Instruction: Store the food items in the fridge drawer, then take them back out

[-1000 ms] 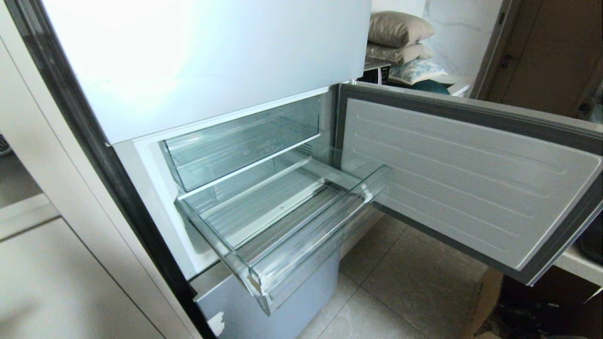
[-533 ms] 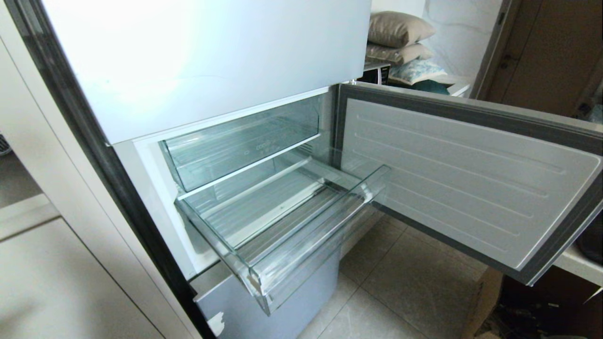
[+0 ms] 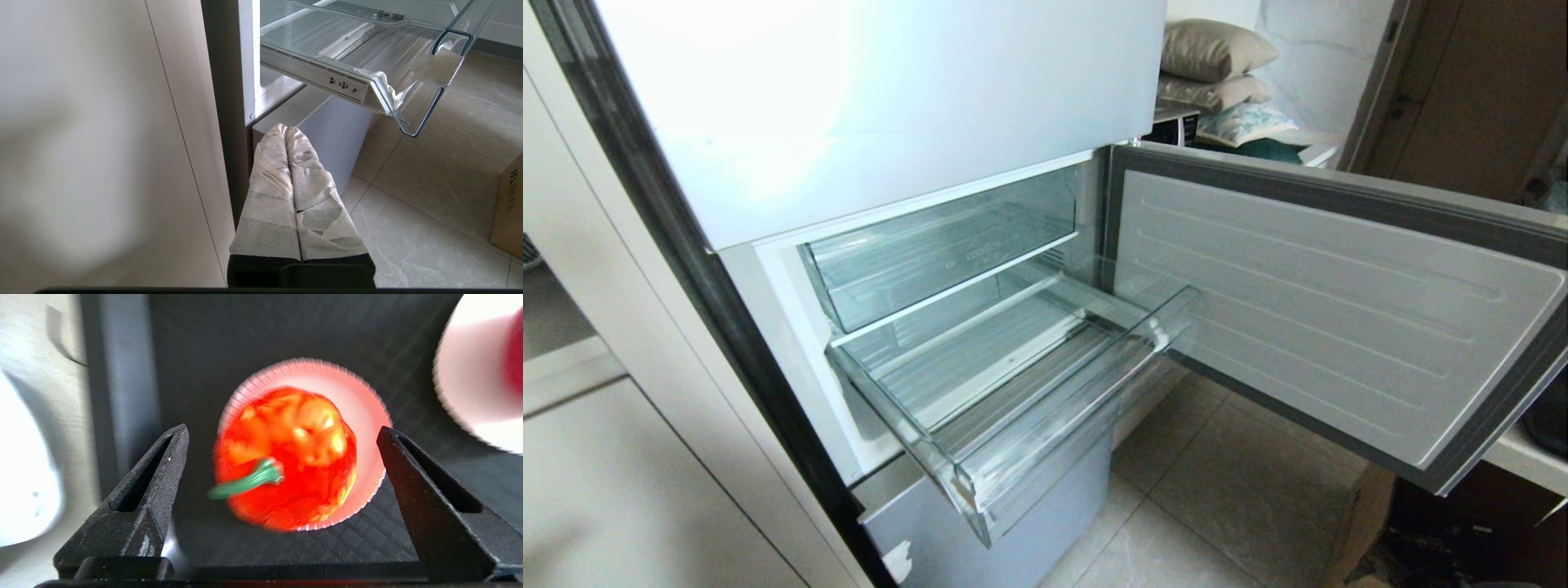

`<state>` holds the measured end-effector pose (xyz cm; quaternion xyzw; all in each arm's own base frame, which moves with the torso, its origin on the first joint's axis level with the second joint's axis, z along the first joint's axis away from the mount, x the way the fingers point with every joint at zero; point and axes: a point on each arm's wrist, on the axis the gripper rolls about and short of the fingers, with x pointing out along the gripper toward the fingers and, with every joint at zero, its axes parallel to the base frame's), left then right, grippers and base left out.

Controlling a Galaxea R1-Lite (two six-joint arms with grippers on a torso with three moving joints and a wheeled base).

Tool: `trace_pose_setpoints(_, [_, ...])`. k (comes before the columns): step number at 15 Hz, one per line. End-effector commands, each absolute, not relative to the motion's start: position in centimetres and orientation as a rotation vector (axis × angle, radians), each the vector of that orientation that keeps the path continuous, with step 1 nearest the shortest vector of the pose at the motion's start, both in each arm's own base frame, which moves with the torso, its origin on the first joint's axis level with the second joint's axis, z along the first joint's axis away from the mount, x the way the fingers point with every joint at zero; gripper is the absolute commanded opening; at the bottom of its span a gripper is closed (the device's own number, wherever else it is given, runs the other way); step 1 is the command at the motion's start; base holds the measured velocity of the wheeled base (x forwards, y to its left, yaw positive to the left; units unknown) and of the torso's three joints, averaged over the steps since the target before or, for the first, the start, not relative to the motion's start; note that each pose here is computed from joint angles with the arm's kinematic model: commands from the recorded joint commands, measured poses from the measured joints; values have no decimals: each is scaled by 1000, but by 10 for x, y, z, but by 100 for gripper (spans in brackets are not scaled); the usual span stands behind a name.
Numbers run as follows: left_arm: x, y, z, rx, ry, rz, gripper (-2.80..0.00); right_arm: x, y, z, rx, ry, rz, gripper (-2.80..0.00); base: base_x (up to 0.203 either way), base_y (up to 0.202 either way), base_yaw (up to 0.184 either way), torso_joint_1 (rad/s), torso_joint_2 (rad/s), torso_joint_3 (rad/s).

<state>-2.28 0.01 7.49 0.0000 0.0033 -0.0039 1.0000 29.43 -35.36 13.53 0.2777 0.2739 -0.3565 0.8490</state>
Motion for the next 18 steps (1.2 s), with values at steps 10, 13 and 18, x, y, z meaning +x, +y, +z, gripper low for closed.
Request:
trace_pose_setpoints(10, [-23,0,75,0,6,-8,-280,205,-236,302,399,276,-714,-280,0,0,0,0,0,0])
trace_pose_setpoints(13, [-23,0,75,0,6,-8,-280,169,-159,350,286,137,-612,-280,0,0,0,0,0,0])
trace_pose_setpoints(18, [-23,0,75,0,6,-8,-280,131,-13,358,152,74,-165,-280,0,0,0,0,0,0])
